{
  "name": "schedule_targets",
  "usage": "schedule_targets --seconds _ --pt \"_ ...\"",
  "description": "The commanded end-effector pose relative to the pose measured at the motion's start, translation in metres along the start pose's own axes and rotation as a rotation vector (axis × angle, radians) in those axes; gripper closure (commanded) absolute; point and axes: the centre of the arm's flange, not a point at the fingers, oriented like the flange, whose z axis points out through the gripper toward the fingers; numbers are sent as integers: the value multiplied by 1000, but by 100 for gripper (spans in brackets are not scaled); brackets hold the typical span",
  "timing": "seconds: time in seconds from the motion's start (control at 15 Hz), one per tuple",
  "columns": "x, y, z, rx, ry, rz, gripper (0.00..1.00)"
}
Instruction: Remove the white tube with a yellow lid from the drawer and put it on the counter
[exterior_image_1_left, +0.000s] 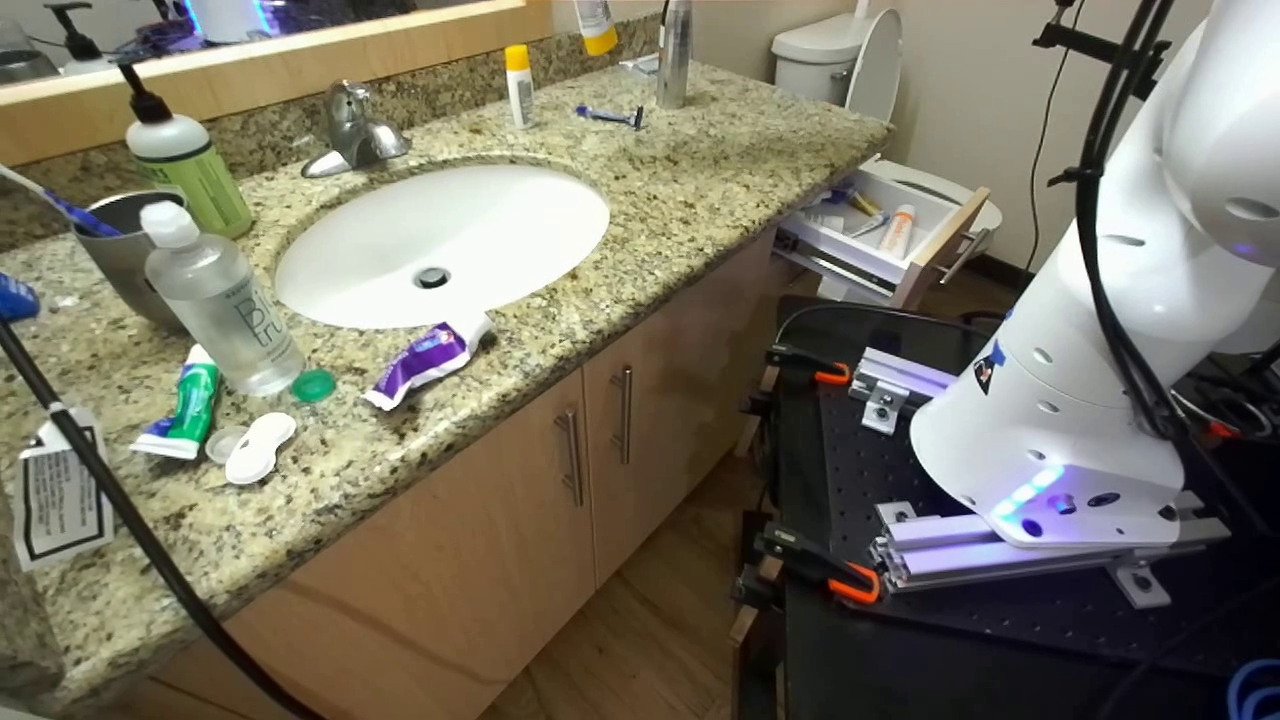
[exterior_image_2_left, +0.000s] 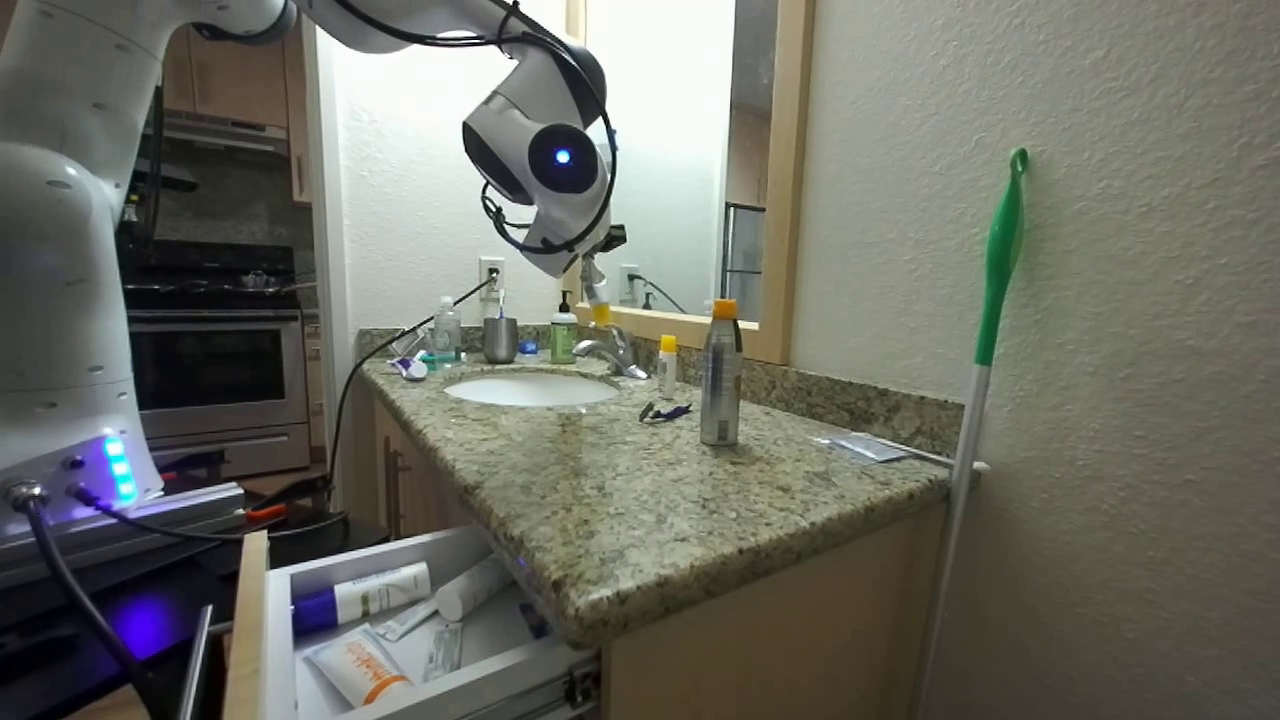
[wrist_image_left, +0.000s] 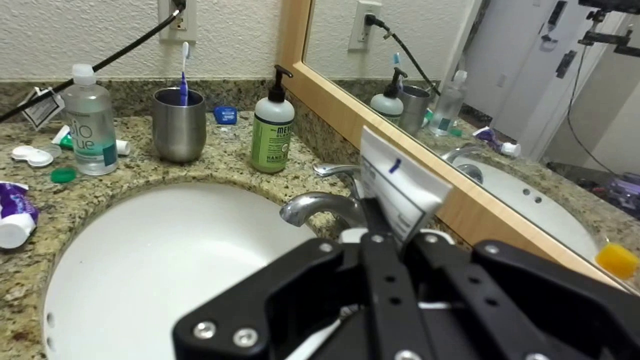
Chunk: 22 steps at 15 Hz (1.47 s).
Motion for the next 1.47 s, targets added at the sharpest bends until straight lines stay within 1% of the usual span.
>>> schedule_targets --seconds 0.0,0.07,0.13,0.27,0.4,0.53,0.67,0.73,0.8,0.93,1.0,1.07,1.2,1.33,1.4 --pt "-1 1 1 -23 9 -3 98" --pt "7 -2 9 -29 40 53 98" --pt "14 -6 19 -17 54 105 98" --pt "32 -12 38 44 46 163 98" --pt "44 -13 54 96 6 170 98" --pt "53 -22 72 178 -28 184 98" --pt "64 -34 86 254 -32 176 98" --pt "53 -13 75 196 -28 200 93" --pt "57 -17 81 216 -30 199 93" --pt "63 -21 85 225 -27 198 93" --pt "66 -21 86 212 -5 203 98" --pt "73 -23 89 215 24 258 98" --pt "83 -26 99 231 53 352 98" --pt "90 -30 108 255 57 415 98" --pt "93 -32 113 273 59 427 98"
